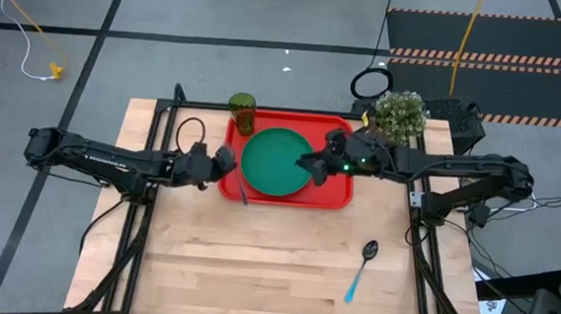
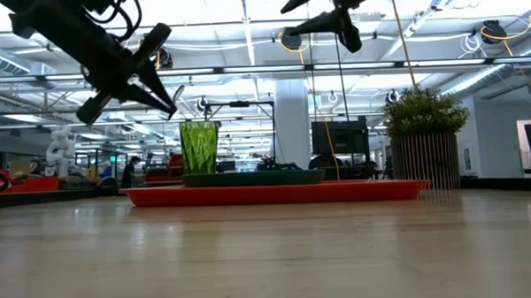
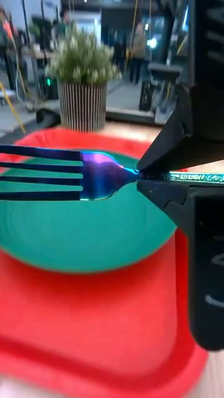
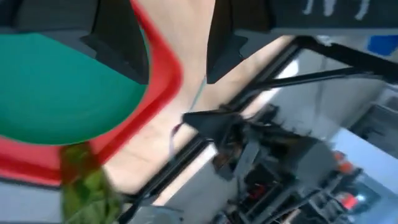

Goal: Pick and place plate/cup/fork/spoon on tray
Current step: Put the blue fork on the orange serving tray to the right of the green plate

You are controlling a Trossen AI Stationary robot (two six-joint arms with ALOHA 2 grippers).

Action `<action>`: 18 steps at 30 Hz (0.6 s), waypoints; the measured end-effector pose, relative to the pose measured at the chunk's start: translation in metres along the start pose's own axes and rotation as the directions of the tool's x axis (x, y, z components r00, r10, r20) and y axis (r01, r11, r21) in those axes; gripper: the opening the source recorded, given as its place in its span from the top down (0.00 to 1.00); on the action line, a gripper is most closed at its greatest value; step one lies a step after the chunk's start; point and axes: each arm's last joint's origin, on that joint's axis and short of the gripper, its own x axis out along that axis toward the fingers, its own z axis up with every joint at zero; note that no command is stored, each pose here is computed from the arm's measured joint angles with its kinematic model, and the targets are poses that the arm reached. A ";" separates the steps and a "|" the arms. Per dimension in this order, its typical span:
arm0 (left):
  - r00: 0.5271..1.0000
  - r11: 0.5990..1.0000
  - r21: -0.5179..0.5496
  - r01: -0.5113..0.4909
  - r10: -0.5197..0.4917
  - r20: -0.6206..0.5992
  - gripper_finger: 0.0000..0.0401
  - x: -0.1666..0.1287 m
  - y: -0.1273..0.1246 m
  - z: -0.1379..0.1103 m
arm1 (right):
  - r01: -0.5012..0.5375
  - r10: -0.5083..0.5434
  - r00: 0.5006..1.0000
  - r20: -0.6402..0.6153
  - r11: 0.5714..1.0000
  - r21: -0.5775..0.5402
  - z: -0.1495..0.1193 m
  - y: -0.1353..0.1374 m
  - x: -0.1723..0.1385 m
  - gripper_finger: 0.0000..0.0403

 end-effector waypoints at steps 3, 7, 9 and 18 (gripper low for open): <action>0.999 0.999 -0.012 0.044 -0.044 0.005 0.93 0.000 -0.004 0.000 | -0.024 0.026 0.998 -0.049 0.999 0.036 -0.012 0.002 0.007 0.57; 0.995 0.995 -0.018 0.098 -0.098 0.018 0.93 0.000 -0.010 -0.001 | -0.061 0.066 0.992 -0.105 0.997 0.052 -0.028 0.012 0.016 0.47; 0.993 0.993 -0.018 0.119 -0.119 0.025 0.93 -0.001 -0.012 -0.001 | -0.074 0.082 0.989 -0.122 0.995 0.071 -0.036 0.017 0.022 0.41; 0.978 0.977 -0.055 0.205 -0.202 0.055 0.93 -0.002 -0.021 -0.001 | -0.115 0.155 0.961 -0.231 0.978 0.174 -0.048 0.030 0.054 0.13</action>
